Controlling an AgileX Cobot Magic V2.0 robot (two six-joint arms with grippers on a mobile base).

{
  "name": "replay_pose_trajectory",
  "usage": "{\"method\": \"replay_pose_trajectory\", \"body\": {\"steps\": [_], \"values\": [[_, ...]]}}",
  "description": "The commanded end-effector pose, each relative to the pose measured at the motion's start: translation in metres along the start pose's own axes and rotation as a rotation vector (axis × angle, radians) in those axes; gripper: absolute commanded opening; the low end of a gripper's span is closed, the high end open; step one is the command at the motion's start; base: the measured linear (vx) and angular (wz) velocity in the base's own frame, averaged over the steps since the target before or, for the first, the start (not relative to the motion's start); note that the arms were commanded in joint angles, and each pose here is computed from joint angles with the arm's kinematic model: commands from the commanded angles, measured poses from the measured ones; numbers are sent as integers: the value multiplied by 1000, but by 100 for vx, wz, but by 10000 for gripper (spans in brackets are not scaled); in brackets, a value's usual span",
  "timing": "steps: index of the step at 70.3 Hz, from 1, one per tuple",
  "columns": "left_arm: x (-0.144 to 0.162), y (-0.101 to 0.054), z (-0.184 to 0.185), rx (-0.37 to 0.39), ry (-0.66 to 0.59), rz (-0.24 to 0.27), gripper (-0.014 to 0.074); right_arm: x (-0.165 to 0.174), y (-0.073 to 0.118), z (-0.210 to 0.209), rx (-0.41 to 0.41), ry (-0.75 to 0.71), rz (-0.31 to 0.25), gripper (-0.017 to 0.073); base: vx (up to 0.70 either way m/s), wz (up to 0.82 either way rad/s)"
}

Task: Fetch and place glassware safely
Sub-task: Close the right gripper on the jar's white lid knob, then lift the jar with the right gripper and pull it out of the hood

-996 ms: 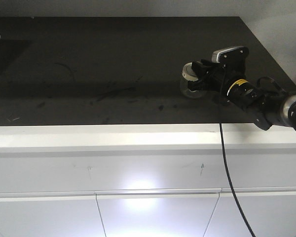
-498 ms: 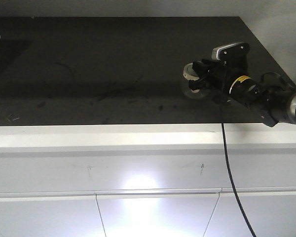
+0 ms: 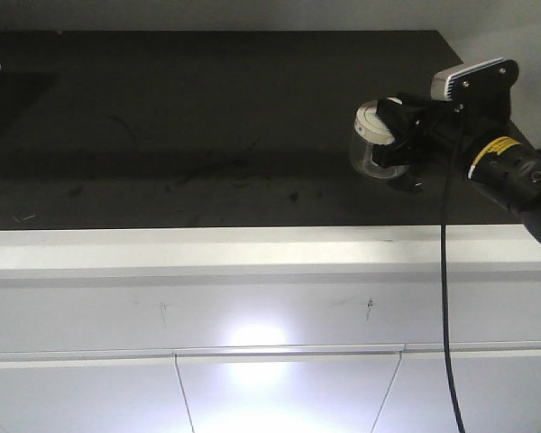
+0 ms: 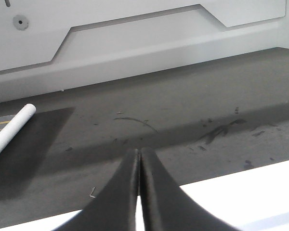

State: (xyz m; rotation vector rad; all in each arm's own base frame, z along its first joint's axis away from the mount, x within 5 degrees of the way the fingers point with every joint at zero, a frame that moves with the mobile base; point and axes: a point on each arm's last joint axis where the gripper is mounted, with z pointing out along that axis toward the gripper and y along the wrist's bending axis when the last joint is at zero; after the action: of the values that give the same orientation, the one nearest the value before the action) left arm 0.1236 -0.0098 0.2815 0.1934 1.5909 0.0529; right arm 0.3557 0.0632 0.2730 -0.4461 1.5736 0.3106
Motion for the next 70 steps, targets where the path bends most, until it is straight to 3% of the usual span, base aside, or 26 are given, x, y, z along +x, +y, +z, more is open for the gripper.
{"method": "replay_pose_trajectory", "body": {"steps": [1, 10, 27, 36, 55, 70], "values": [[-14, 1, 0, 3, -83, -14, -7, -44, 12, -27, -40, -178, -31, -4, 0, 0], [-10, 1, 0, 1, -45, -15, -7, -48, 25, -56, -60, -183, -19, -4, 0, 0], [-7, 1, 0, 0, -7, -15, -7, -54, 56, -93, -133, -195, -64, -4, 0, 0], [-7, 1, 0, 0, -7, -15, -7, -62, 85, -98, -220, -200, -84, -4, 0, 0], [-7, 1, 0, 0, -10, -16, -7, -65, 144, -102, -427, -182, -64, -4, 0, 0], [-7, 1, 0, 0, -12, -16, -7, -66, 169, -108, -524, -175, -47, -4, 0, 0]]}}
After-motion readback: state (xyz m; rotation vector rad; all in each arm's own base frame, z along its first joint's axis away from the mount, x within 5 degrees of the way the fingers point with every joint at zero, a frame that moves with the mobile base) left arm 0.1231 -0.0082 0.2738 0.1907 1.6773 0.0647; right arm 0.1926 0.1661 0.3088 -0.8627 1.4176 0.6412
